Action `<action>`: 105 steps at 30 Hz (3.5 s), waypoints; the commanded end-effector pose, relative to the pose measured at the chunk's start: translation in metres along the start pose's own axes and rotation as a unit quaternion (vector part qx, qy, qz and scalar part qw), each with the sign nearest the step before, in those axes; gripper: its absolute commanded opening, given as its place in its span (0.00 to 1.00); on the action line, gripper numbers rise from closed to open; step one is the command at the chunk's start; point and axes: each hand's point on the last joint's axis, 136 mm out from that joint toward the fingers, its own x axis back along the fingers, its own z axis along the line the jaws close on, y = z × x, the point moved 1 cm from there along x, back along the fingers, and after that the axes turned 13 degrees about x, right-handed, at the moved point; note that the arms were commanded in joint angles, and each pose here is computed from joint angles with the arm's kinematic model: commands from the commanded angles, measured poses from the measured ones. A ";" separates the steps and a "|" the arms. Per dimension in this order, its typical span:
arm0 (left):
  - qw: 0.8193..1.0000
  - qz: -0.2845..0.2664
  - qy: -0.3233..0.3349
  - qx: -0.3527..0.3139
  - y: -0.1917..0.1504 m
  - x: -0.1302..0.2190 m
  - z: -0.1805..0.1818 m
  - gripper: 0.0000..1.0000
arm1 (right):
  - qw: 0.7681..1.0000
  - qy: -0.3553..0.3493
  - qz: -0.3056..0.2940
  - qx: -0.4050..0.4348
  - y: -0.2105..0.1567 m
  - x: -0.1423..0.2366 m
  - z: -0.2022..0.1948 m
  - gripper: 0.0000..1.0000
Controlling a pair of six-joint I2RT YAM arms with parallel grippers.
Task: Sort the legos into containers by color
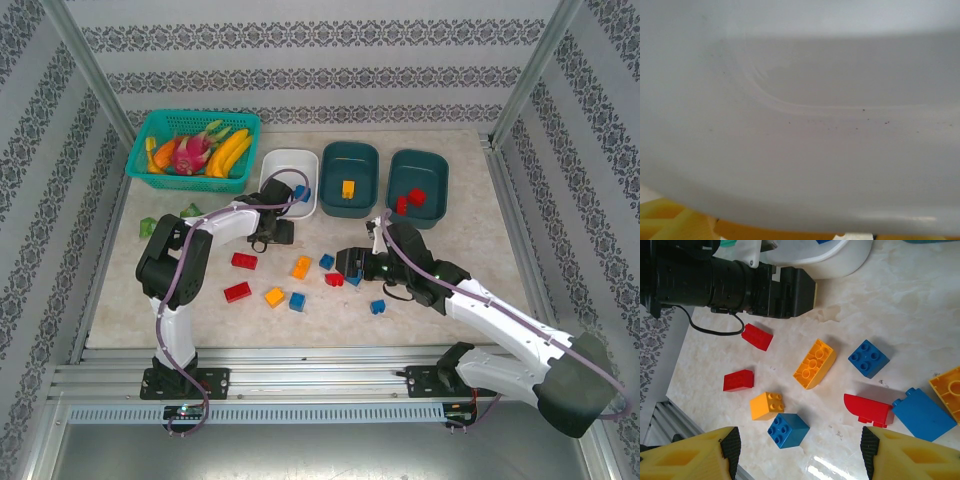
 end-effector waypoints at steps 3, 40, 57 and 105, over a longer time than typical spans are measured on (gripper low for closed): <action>1.000 -0.015 -0.007 -0.012 0.010 -0.002 0.000 0.61 | 1.000 -0.002 -0.019 -0.010 0.008 0.010 0.000 0.67; 0.986 -0.021 -0.141 -0.085 0.060 0.077 -0.183 0.45 | 0.968 -0.140 -0.149 -0.148 0.123 0.067 -0.092 0.65; 0.990 0.008 -0.122 -0.071 0.058 0.014 -0.198 0.69 | 0.970 -0.141 -0.121 -0.159 0.095 0.063 -0.100 0.65; 0.952 -0.060 -0.255 0.155 -0.138 0.222 0.072 0.98 | 0.824 -0.095 0.399 0.390 -0.041 -0.075 -0.031 0.68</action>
